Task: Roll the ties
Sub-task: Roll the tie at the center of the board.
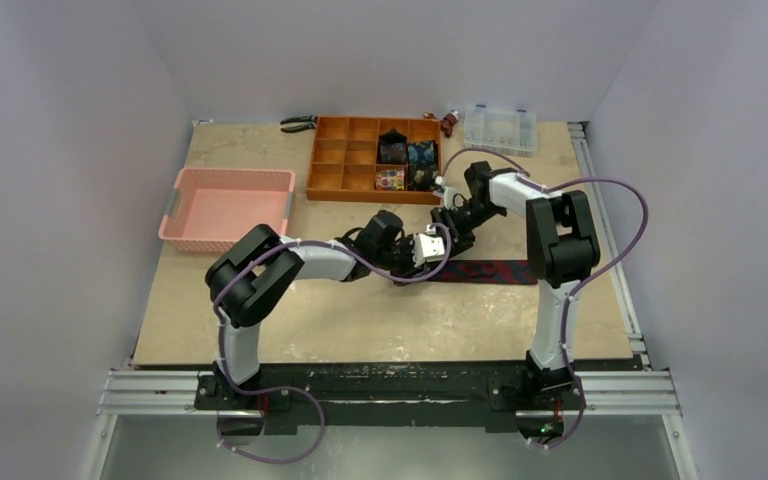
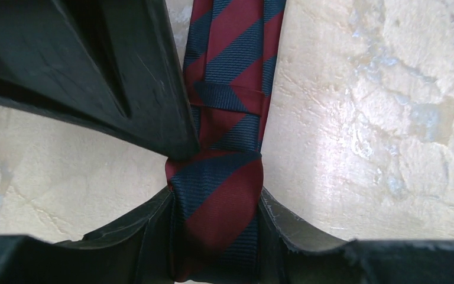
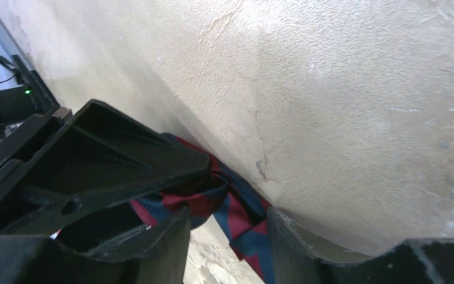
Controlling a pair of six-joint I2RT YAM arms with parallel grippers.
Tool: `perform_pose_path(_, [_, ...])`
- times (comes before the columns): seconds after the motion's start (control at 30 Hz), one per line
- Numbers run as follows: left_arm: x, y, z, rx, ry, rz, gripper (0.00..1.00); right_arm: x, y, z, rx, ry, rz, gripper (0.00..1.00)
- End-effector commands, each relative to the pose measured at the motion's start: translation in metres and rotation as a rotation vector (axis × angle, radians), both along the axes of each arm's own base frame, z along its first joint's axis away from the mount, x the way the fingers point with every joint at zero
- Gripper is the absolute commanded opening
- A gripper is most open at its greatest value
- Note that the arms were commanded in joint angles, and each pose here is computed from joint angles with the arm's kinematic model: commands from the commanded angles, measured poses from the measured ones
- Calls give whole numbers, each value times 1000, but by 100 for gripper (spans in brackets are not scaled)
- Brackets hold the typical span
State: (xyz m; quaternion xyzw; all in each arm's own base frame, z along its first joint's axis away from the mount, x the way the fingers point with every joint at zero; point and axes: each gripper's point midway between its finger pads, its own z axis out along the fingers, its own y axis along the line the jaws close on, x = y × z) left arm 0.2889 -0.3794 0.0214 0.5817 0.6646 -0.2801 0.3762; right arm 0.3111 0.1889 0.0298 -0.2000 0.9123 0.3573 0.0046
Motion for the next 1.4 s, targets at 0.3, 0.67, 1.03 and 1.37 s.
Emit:
perform_pose_path(0.3, [-19, 64, -71, 450, 68, 22, 27, -27, 24, 28, 273, 76, -20, 57])
perform_pose_path(0.67, [-33, 50, -65, 370, 135, -13, 30, -28, 12, -13, 193, 101, -29, 0])
perform_pose_path(1.03, [-44, 20, 12, -52, 111, -132, 74, -28, -12, -48, 46, 132, -38, 0])
perform_pose_path(1.37, [-19, -9, 31, -129, 120, -94, 75, -8, -21, -57, -52, 117, -45, 0])
